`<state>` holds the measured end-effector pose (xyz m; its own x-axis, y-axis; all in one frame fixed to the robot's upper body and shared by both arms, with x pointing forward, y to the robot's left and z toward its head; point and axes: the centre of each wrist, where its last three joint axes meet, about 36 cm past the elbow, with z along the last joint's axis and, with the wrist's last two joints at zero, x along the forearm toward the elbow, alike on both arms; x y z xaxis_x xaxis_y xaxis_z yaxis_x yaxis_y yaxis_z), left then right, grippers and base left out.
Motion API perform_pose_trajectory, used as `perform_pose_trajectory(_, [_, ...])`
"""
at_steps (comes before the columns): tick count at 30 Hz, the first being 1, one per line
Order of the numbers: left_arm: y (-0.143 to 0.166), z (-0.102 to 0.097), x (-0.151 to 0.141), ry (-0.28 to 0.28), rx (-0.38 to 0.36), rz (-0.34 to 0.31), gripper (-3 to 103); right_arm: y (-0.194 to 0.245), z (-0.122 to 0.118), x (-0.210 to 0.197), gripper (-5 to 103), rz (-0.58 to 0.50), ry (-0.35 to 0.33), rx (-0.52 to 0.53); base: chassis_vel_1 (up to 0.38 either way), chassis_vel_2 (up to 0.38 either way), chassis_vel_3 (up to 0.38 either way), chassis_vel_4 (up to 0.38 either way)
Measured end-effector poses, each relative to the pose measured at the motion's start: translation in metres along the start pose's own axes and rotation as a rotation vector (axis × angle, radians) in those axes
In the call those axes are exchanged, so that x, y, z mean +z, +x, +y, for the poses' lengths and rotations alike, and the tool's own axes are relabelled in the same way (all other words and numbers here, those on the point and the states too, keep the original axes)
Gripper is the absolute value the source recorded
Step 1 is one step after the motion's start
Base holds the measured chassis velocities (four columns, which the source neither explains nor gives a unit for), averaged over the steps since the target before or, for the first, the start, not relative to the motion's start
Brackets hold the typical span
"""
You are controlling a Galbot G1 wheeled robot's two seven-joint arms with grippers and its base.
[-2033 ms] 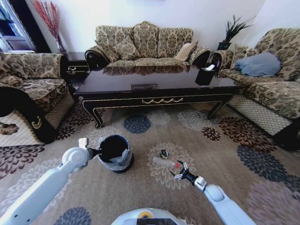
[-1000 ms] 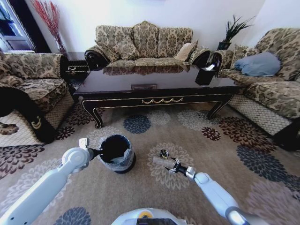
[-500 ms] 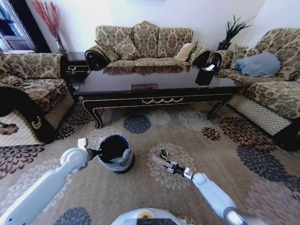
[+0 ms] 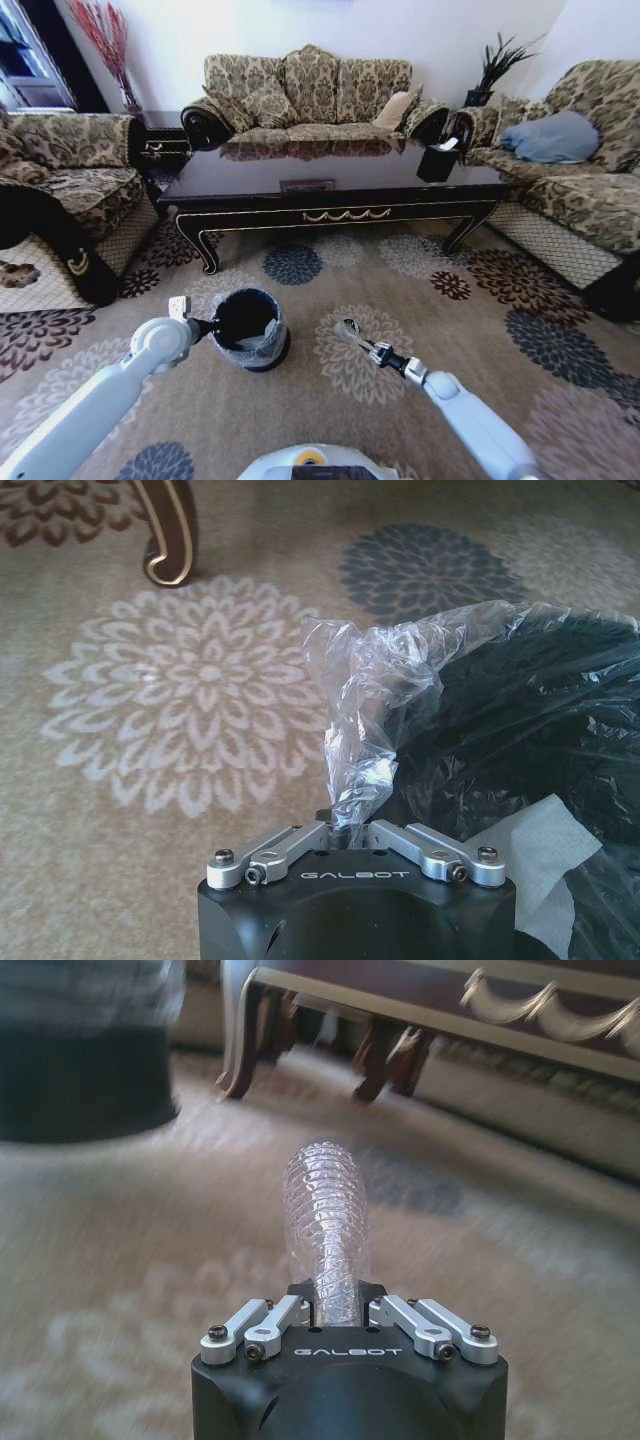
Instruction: Move to the front of the table and pick up the trash from the floor, then place it into the trash bin.
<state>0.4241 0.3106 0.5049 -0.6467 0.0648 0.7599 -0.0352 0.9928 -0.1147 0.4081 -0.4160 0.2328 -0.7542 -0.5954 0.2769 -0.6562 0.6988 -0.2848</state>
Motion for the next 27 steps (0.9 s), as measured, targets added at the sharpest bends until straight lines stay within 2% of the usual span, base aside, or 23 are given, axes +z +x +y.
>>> perform_pose_trajectory(3, [-0.001, -0.007, 0.000, -0.012, 0.014, 0.002, 0, 0.017, 0.001, -0.015, 20, -0.036, -0.044, 0.042, 0.000, 0.000, 0.000, 0.000])
perform_pose_trajectory(6, [-0.003, -0.017, 0.003, -0.036, 0.038, 0.013, 0, 0.040, 0.009, -0.037, 20, -0.096, -0.115, 0.098, 0.000, 0.000, 0.000, 0.000])
perform_pose_trajectory(8, [-0.003, -0.019, 0.004, -0.043, 0.042, 0.017, 0, 0.043, 0.011, -0.041, 20, -0.109, -0.123, 0.107, 0.000, 0.000, 0.000, 0.000])
perform_pose_trajectory(11, [0.000, -0.024, 0.010, -0.068, 0.046, 0.027, 0, 0.040, 0.017, -0.069, 20, -0.176, -0.150, 0.126, 0.000, 0.000, 0.000, 0.000])
perform_pose_trajectory(12, [0.000, -0.024, 0.010, -0.068, 0.046, 0.027, 0, 0.040, 0.017, -0.069, 20, -0.176, -0.150, 0.126, 0.000, 0.000, 0.000, 0.000])
perform_pose_trajectory(16, [0.004, -0.041, 0.011, -0.133, 0.067, 0.031, 0, 0.026, 0.028, -0.131, 20, -0.295, -0.176, 0.112, 0.000, 0.000, 0.000, 0.000])
perform_pose_trajectory(20, [0.004, -0.055, 0.009, -0.171, 0.098, 0.035, 0, 0.023, 0.040, -0.168, 20, -0.357, -0.210, 0.097, 0.000, 0.000, 0.000, 0.000])
perform_pose_trajectory(27, [-0.012, -0.080, 0.004, -0.226, 0.142, 0.041, 0, 0.032, 0.070, -0.202, 20, -0.407, -0.243, 0.044, 0.000, 0.000, 0.000, 0.000])
